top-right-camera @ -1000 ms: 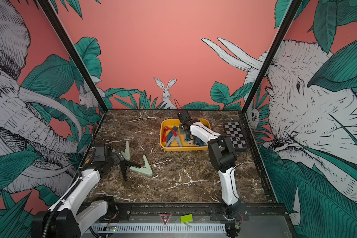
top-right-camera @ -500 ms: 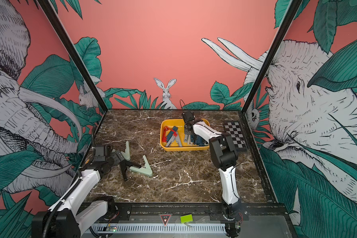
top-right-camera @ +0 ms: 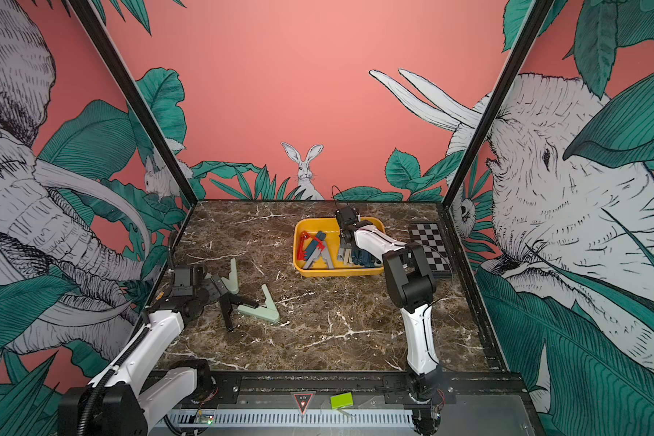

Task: Put the pruning pliers into the storage box
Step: Place the pruning pliers in the storage box.

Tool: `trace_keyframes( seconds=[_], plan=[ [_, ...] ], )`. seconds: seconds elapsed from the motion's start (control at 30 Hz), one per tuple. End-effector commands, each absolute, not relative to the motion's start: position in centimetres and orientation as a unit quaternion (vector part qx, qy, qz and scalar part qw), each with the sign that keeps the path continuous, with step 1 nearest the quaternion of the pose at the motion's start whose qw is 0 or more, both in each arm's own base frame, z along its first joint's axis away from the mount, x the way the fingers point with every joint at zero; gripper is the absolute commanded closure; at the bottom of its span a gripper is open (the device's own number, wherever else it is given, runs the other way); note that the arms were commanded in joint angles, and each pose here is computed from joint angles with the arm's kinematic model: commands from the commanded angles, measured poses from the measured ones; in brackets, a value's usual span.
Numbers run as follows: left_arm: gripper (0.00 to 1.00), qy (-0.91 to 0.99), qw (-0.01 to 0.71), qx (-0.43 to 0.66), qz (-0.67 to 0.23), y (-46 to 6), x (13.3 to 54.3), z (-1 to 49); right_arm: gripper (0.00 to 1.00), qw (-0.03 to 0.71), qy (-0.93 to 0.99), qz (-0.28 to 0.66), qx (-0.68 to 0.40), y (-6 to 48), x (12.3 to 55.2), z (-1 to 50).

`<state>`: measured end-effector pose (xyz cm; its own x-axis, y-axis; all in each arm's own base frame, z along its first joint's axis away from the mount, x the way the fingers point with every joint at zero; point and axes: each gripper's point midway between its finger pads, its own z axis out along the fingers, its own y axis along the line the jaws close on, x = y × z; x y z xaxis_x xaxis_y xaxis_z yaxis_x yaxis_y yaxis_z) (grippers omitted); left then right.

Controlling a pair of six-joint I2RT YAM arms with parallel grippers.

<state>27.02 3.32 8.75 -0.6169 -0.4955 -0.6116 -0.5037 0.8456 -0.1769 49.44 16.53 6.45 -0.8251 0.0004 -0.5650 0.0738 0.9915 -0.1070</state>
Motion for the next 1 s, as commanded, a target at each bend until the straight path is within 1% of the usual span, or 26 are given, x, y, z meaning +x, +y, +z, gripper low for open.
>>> trace_keyframes(
  seconds=[0.0, 0.23, 0.37, 0.43, 0.67, 0.73, 0.97],
  plan=[
    [0.01, 0.897, 0.343, -0.280, 0.013, 3.5, 26.9, 8.9, 0.82, 0.276, 0.957, -0.093, 0.019, 14.6, 48.3, 6.3],
    [0.01, 0.897, 0.341, -0.281, 0.012, 3.5, 26.9, 8.8, 0.81, 0.284, 0.954, -0.095, 0.023, 14.2, 48.0, 6.9],
    [0.01, 0.897, 0.340, -0.282, 0.014, 3.6, 26.9, 8.8, 0.77, 0.277, 0.956, -0.095, 0.021, 14.2, 47.9, 6.3],
    [0.01, 0.897, 0.341, -0.282, 0.015, 3.6, 26.8, 8.9, 0.73, 0.274, 0.957, -0.093, 0.019, 14.3, 47.9, 6.0],
    [0.01, 0.897, 0.340, -0.283, 0.010, 3.5, 27.0, 8.8, 0.51, 0.285, 0.955, -0.074, 0.016, 14.8, 48.0, 6.7],
    [0.01, 0.897, 0.340, -0.284, 0.010, 3.5, 27.0, 8.8, 0.47, 0.293, 0.954, -0.068, 0.014, 15.0, 48.1, 7.3],
    [0.01, 0.896, 0.340, -0.286, 0.010, 3.5, 26.9, 8.8, 0.41, 0.310, 0.949, -0.048, 0.014, 15.5, 48.4, 9.1]
  ],
)
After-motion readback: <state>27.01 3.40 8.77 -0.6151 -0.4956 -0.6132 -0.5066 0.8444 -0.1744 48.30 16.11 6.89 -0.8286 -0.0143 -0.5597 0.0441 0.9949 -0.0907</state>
